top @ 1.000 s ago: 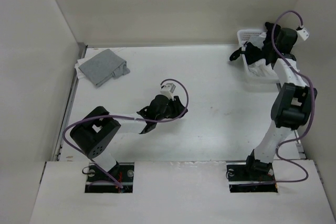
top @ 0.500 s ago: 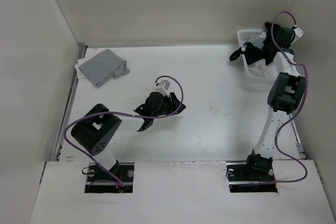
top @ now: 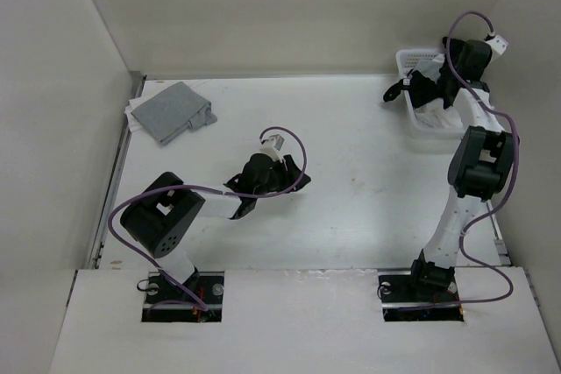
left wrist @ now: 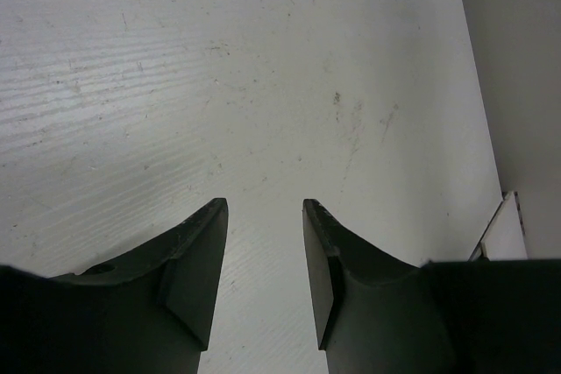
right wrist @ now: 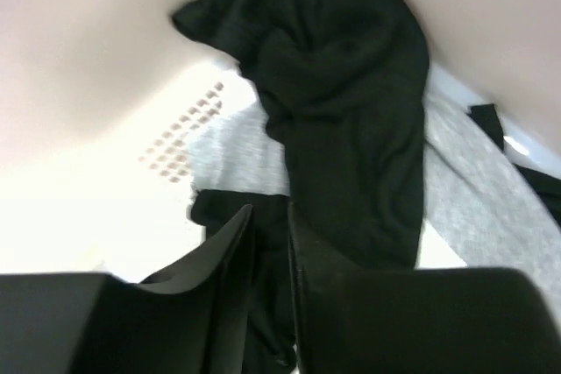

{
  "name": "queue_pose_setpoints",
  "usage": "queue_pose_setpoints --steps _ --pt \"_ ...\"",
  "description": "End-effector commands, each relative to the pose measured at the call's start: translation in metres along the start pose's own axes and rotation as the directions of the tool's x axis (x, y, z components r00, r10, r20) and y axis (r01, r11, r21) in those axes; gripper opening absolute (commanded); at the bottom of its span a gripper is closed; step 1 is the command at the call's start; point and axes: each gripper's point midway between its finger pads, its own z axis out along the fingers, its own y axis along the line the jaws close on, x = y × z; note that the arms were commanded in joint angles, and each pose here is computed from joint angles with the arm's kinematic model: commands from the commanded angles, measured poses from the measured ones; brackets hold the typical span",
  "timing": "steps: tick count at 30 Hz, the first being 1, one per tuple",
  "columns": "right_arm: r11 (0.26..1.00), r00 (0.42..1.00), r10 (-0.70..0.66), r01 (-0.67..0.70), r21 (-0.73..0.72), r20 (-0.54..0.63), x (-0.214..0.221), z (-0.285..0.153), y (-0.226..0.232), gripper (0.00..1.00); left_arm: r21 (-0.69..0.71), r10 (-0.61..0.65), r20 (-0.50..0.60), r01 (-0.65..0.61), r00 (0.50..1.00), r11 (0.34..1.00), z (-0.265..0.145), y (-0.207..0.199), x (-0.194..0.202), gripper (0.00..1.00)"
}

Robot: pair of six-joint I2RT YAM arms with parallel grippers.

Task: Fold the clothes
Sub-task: Grab the tank top from the pile, then move the tank top to the center of the board

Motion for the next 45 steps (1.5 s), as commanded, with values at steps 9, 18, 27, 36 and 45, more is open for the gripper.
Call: queue_pose_setpoints --steps 9,18,27,36,45 --pt "0.995 0.99 -0.061 0.071 0.073 -0.128 0.068 0.033 -0.029 0.4 0.052 0.004 0.053 -0.006 0.999 0.999 0.002 -0.013 -0.017 0.38" --pt "1.0 0.999 -0.012 0.011 0.019 0.04 0.011 0.008 0.001 0.0 0.046 0.0 0.048 -0.002 0.999 0.999 0.004 -0.01 -0.016 0.38" --pt "0.971 0.941 0.082 -0.001 -0.24 0.328 -0.116 -0.157 0.089 0.0 0.039 -0.028 0.048 0.026 0.998 0.999 0.005 -0.014 -0.02 0.38" --pt "0.755 0.919 0.278 -0.029 -0.656 0.28 -0.118 -0.404 0.161 0.0 0.043 -0.056 0.247 0.047 0.967 0.998 -0.045 -0.025 -0.078 0.37" --pt "0.433 0.967 0.224 -0.209 -0.877 -0.119 -0.012 -0.543 0.191 0.05 -0.124 -0.069 0.448 0.139 0.891 0.982 -0.129 0.019 -0.121 0.37"
